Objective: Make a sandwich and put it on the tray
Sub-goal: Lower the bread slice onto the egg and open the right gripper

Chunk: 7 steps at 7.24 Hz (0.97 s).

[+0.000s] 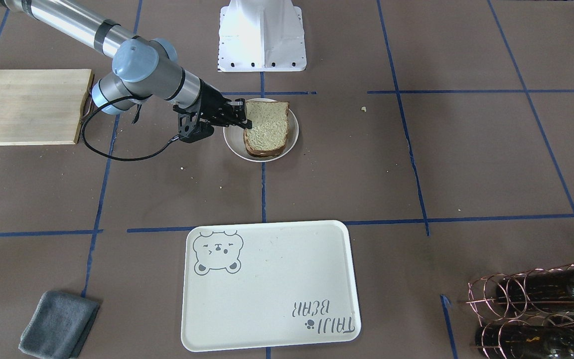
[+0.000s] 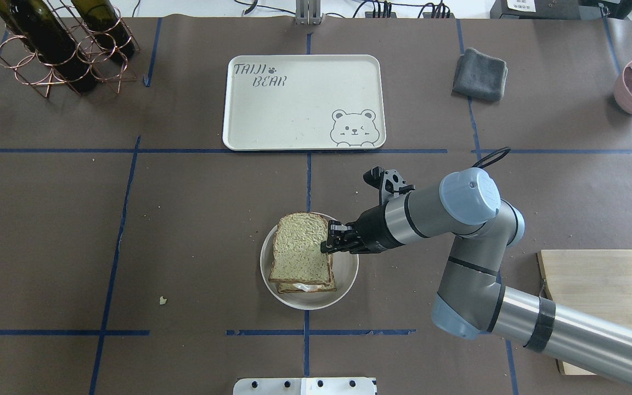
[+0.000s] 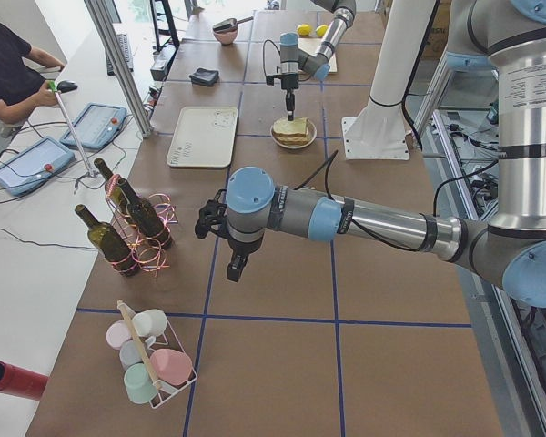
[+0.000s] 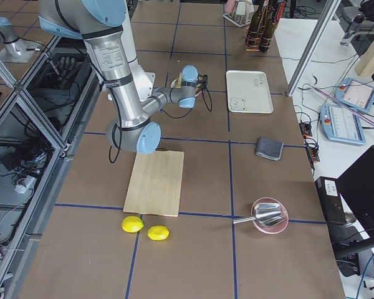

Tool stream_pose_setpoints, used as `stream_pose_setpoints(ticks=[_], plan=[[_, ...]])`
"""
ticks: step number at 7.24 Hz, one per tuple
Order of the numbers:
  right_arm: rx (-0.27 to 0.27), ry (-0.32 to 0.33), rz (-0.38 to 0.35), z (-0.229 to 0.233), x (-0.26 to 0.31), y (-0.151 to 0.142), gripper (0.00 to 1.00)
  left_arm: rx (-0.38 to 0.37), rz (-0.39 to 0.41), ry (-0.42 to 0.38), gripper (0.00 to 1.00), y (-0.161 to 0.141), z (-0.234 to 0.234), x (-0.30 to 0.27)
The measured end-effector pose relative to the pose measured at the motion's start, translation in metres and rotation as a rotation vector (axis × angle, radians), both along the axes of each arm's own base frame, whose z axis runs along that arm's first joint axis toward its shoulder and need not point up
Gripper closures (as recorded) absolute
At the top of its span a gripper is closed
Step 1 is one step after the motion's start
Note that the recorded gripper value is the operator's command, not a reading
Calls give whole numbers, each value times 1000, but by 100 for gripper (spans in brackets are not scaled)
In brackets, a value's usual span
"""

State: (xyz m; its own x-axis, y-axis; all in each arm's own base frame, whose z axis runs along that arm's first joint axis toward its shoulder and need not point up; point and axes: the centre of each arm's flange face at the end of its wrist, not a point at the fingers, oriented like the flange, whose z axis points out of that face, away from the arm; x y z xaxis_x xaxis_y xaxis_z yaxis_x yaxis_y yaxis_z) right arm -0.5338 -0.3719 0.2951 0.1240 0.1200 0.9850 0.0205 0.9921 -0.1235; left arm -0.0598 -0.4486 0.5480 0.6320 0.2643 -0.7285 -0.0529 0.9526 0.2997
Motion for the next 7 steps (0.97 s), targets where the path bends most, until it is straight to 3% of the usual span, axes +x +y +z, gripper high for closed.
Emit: stream_pose_setpoints(ticks=[6, 7], plan=[[-6, 15, -8, 6, -1, 5, 100, -1, 1, 4, 0, 0, 0, 0], [-6, 16, -9, 6, -1, 6, 40, -2, 1, 4, 0, 0, 0, 0]])
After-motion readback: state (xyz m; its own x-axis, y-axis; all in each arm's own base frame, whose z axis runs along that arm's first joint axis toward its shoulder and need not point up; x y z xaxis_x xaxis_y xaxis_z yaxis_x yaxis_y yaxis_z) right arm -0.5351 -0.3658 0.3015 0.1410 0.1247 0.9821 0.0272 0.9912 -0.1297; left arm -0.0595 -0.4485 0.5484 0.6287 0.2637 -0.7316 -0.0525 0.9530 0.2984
